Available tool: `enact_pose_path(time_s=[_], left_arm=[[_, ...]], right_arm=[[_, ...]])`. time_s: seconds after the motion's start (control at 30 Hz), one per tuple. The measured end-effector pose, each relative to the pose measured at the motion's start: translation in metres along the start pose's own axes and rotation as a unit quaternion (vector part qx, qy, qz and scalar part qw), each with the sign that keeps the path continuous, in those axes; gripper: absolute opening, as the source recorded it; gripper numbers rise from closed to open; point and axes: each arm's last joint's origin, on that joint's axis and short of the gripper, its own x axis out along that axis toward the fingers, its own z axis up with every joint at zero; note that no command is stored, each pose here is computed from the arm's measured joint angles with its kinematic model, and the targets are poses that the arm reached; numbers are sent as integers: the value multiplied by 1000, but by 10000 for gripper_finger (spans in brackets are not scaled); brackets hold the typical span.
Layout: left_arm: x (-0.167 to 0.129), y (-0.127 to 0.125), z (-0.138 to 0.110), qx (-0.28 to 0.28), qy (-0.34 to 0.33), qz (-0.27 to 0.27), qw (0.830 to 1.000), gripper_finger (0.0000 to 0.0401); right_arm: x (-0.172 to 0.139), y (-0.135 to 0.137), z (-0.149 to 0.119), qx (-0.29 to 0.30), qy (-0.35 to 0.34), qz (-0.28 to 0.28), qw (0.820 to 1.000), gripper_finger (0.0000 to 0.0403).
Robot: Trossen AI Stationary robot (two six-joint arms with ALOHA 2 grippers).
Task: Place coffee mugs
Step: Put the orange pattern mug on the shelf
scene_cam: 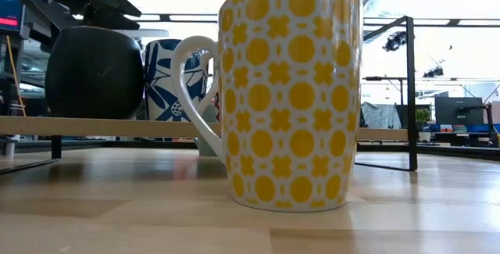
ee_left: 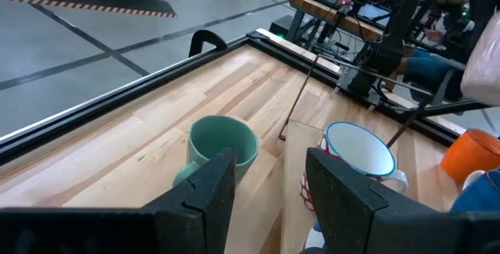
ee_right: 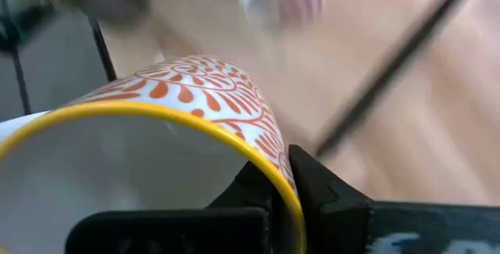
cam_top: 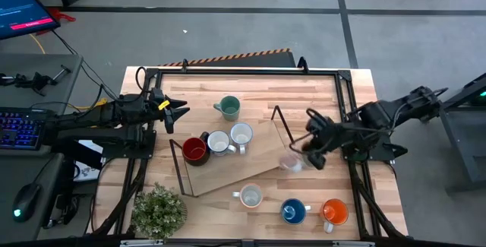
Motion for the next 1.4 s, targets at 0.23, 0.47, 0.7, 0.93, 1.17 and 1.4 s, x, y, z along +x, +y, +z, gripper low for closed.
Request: enact_pose_path(time_s=[0.23, 0.47, 0.7, 0.93, 1.17, 1.4], left_arm=[[0, 0, 0, 0, 0, 0, 1000, 147], [0, 0, 0, -10, 0, 0, 1000, 147], [0, 0, 0, -9, 0, 0, 1000, 147], [0, 0, 0, -10, 0, 0, 1000, 147], [0, 0, 0, -9, 0, 0, 1000, 147], [0, 0, 0, -9, 0, 0, 1000, 147]], right_arm=[[15, 3, 39, -106, -105, -87, 985, 0], [49, -15, 85, -201, -21, -166, 965, 0], [68, -30, 130, -291, 85, -173, 937, 0], [93, -39, 164, -381, 141, -153, 901, 0], [132, -48, 166, -431, 220, -125, 866, 0], [154, -49, 166, -444, 238, -102, 858, 0]])
